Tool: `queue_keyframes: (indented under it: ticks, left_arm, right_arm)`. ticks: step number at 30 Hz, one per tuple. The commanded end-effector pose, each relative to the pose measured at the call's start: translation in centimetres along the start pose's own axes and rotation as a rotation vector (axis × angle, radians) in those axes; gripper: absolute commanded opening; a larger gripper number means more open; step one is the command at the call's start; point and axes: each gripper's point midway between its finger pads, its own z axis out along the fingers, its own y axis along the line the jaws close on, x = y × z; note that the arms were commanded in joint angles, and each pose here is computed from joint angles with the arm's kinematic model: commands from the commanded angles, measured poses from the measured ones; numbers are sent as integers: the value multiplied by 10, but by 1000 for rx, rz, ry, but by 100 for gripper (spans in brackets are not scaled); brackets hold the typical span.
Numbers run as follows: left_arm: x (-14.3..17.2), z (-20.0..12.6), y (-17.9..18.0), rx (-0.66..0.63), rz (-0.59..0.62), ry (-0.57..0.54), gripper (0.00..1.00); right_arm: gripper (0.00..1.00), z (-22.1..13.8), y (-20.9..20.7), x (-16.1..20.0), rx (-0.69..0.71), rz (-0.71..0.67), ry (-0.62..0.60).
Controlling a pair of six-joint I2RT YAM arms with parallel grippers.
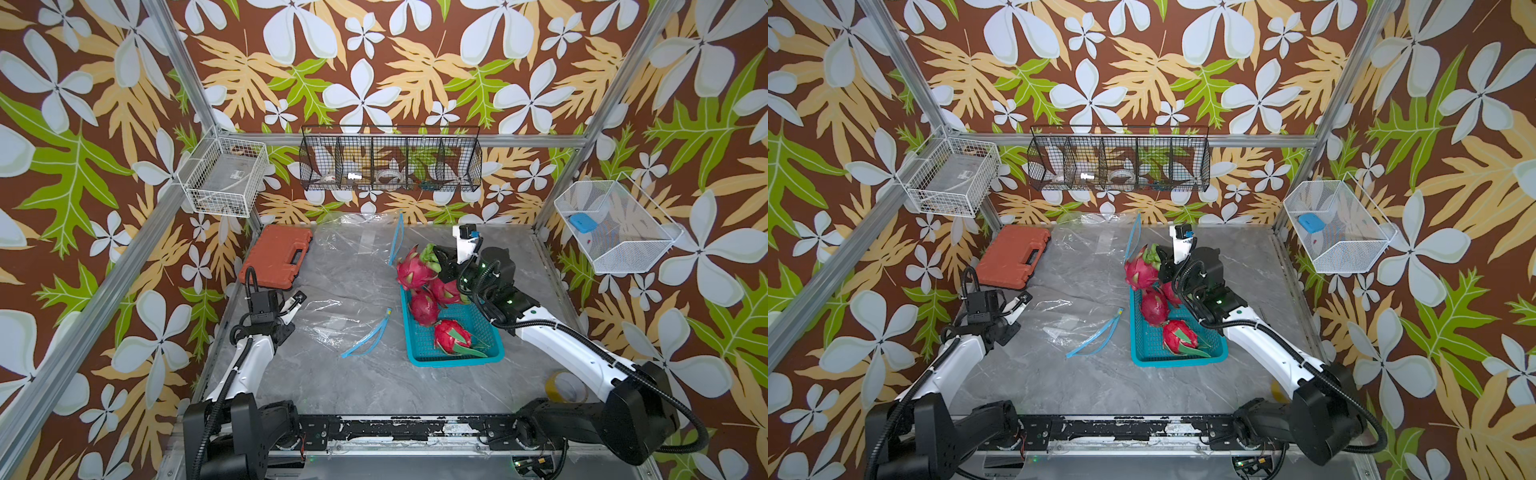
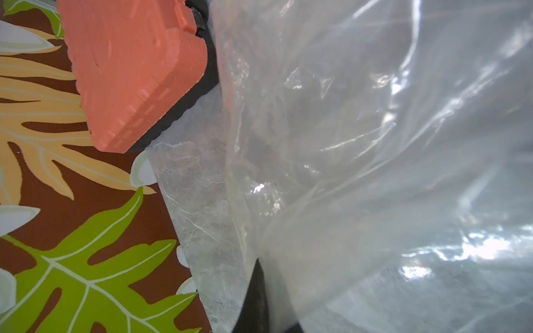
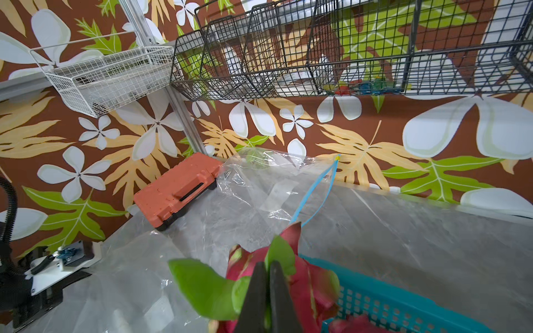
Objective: Open the zip-top bag and take out the dragon fruit
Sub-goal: Place the zipper food storage bag at the center of the board, then reset both arms
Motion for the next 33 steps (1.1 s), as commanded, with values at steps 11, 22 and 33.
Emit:
queue_keyframes:
  ticks: [11,22,33]
  left_arm:
    - [-75,-74,8,203,-156,-280,35]
    - [-131,-123,-23,447,-182,-436,81]
    - [-181,-63,10,390,-628,-551,100]
  right_arm:
    - [0,-40,-43,49,227,-29,72]
    - [100,-95,-58,43,361,-48,114]
    - [100,-160,-175,-11,739,185,-34]
